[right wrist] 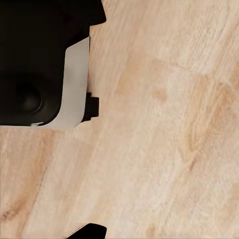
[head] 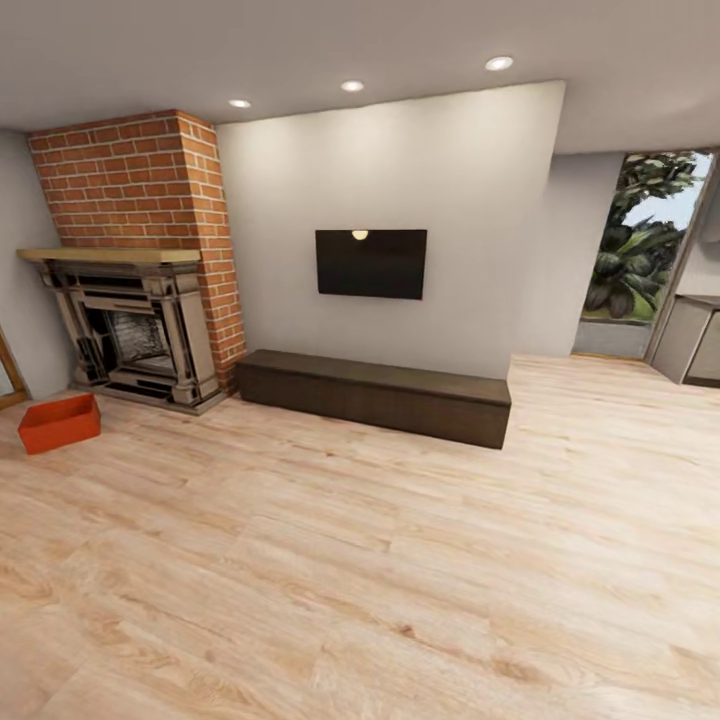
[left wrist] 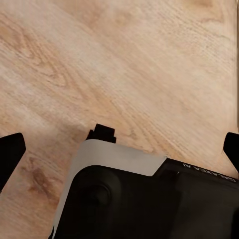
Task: Move the two storage containers from the living room to the garage. In the garage, place one container on the floor and stack the other container on top of it (either order is fine).
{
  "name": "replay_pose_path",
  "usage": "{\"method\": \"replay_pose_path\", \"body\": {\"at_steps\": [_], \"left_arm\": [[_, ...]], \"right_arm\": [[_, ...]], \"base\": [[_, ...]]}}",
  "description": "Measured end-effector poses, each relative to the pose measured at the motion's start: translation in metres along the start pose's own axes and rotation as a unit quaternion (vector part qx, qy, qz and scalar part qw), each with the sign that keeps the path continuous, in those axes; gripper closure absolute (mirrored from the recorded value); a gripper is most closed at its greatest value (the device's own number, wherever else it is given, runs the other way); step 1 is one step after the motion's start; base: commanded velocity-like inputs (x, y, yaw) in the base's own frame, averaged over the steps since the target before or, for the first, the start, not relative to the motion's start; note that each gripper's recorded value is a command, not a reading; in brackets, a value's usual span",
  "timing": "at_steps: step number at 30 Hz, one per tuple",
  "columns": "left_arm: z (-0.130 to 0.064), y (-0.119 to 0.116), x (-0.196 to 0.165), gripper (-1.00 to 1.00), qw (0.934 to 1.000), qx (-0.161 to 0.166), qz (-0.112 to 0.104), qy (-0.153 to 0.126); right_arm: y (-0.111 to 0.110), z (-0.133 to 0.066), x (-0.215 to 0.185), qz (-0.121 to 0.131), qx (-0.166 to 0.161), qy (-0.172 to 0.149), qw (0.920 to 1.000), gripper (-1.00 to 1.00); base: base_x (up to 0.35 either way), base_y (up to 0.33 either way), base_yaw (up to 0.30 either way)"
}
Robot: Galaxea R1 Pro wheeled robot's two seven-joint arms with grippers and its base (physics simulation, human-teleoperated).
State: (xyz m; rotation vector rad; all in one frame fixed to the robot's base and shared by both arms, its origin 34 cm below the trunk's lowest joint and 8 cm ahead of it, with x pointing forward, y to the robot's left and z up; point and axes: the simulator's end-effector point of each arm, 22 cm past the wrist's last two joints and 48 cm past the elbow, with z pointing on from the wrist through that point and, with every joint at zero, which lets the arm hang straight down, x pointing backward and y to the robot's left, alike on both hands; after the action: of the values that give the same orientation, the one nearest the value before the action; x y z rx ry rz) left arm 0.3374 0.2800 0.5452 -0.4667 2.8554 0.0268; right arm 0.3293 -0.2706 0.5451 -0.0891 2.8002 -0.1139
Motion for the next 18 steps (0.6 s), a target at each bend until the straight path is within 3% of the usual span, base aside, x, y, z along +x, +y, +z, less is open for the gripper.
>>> {"method": "replay_pose_path", "body": {"at_steps": [18], "left_arm": [[0.0, 0.0002, -0.0001, -1.0, 1.0, 0.0, 0.0, 0.0]], "right_arm": [[0.0, 0.0, 0.0001, 0.0, 0.0, 0.0, 1.0, -1.0]], "base": [[0.321, 0.0, 0.0]]}}
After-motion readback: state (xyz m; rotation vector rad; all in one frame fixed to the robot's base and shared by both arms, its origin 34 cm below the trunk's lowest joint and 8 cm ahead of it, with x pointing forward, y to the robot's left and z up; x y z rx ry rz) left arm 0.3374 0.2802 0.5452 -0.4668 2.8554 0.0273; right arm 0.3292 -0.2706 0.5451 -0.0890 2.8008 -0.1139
